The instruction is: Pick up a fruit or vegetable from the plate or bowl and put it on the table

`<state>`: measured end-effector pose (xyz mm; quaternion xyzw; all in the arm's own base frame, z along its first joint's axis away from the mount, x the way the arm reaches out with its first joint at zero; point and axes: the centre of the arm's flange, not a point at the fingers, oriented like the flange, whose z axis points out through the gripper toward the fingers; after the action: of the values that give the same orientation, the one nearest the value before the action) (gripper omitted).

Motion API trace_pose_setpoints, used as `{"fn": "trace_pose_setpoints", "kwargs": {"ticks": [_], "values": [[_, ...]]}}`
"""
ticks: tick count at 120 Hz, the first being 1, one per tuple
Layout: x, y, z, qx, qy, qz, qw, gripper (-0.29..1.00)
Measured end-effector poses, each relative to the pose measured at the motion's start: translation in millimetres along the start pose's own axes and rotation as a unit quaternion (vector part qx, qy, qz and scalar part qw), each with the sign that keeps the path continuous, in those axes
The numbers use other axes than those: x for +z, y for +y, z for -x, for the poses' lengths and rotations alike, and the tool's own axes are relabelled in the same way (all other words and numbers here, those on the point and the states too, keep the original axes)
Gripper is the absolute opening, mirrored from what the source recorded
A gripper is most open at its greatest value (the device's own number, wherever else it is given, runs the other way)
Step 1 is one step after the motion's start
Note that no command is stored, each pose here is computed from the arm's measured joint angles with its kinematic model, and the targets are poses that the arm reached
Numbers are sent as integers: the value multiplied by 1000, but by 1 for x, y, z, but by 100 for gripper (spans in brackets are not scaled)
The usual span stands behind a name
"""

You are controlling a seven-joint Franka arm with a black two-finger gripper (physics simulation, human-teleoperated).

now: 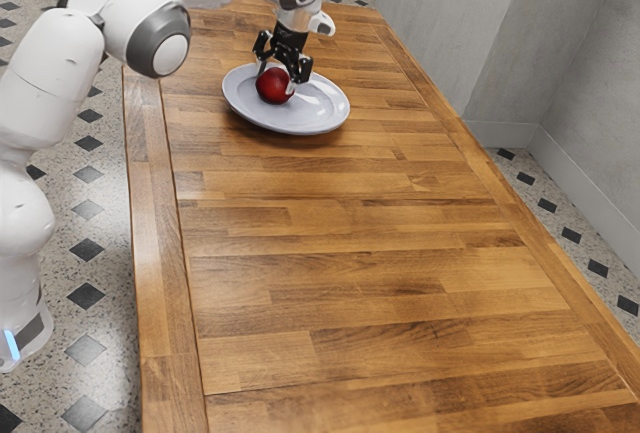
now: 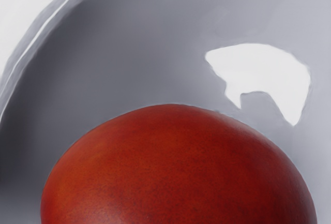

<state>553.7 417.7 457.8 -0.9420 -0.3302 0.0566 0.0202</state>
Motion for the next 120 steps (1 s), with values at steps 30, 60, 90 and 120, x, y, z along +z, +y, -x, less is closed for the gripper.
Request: {"fn": "trace_pose_setpoints", "kwargs": {"ticks": [30,60,90,120], "values": [[6,1,-4,0,4,1,1000,70],[20,-1,-7,-3,0,7,1000,70],[27,-2,-7,-7,-4,13,1000,51],[-6,-3,2,-7,16,17,1000,35]]}}
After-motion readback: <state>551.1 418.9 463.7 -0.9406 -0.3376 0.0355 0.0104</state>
